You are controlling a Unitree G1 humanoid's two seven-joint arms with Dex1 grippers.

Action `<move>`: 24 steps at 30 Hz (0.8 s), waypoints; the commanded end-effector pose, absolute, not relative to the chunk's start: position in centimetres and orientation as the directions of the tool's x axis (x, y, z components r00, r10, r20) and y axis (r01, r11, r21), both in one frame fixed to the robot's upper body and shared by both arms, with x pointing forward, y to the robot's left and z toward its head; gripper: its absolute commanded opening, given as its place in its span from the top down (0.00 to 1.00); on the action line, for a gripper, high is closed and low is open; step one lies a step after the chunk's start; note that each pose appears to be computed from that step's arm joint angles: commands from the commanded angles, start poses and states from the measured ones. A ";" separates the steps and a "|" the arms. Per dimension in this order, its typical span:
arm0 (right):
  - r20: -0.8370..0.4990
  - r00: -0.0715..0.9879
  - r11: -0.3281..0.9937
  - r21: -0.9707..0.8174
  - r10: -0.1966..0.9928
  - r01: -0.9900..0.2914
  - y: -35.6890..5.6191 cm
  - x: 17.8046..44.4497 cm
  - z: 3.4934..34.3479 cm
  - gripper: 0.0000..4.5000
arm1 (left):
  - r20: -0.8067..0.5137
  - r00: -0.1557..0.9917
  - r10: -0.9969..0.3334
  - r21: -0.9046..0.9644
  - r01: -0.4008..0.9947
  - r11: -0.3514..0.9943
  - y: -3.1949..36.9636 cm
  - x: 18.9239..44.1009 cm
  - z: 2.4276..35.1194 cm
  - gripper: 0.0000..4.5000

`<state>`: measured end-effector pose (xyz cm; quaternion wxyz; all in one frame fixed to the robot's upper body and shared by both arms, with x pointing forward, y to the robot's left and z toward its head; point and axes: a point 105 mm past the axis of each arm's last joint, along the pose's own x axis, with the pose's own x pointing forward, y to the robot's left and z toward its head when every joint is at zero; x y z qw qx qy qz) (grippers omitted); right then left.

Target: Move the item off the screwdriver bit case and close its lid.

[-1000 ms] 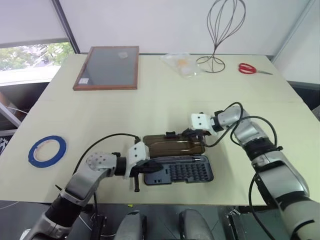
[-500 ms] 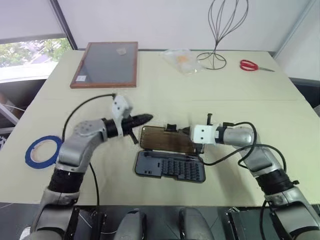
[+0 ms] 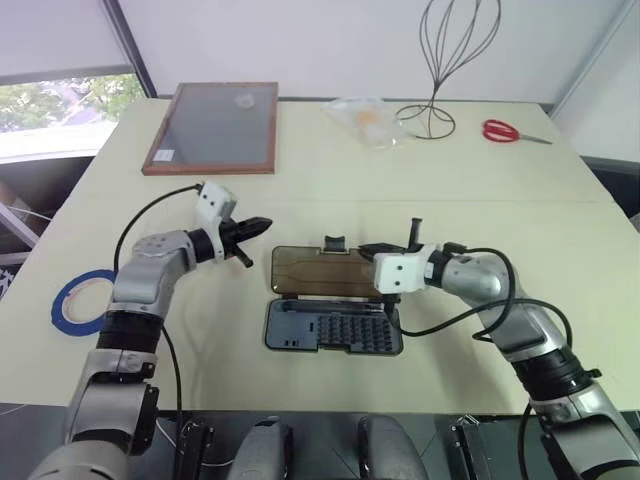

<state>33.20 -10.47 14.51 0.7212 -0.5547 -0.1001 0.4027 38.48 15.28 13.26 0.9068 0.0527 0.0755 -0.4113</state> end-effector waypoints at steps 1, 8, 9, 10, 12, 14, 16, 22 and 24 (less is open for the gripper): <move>-0.248 0.656 0.056 -0.912 0.713 -0.406 -9.9 32.7 16.1 0.98 | -0.188 0.606 -0.773 0.062 0.793 0.606 14.5 38.6 13.1 1.00; -0.263 0.656 0.041 -0.912 0.708 -0.409 -9.9 32.4 16.1 0.98 | -0.197 0.414 -0.889 -0.035 0.903 0.428 11.6 37.2 11.6 1.00; -0.263 0.655 0.043 -0.910 0.708 -0.412 -9.9 32.3 16.1 0.98 | -0.196 0.396 -0.897 -0.045 0.910 0.411 11.4 37.0 11.5 1.00; -0.264 0.656 0.045 -0.909 0.707 -0.415 -10.0 32.3 16.1 0.98 | -0.194 0.385 -0.902 -0.055 0.914 0.402 11.3 36.8 11.5 1.00; -0.269 0.656 0.042 -0.908 0.705 -0.417 -10.0 32.2 16.0 0.98 | -0.193 0.364 -0.911 -0.067 0.921 0.383 11.2 36.6 11.5 1.00; -0.272 0.656 0.043 -0.906 0.704 -0.422 -10.1 32.2 16.0 0.98 | -0.199 0.348 -0.916 -0.074 0.927 0.368 11.1 36.4 11.4 1.00; -0.276 0.657 0.044 -0.904 0.702 -0.426 -10.1 32.2 15.9 0.98 | -0.203 0.343 -0.917 -0.073 0.929 0.364 11.0 36.3 11.3 1.00; -0.302 0.658 0.040 -0.892 0.690 -0.451 -10.4 32.2 16.0 0.57 | -0.206 0.352 -0.913 -0.063 0.926 0.372 11.1 36.4 11.3 1.00; -0.318 0.653 0.042 -0.880 0.687 -0.473 -10.7 32.0 16.2 0.35 | -0.205 0.353 -0.913 -0.060 0.927 0.371 11.1 36.4 11.3 1.00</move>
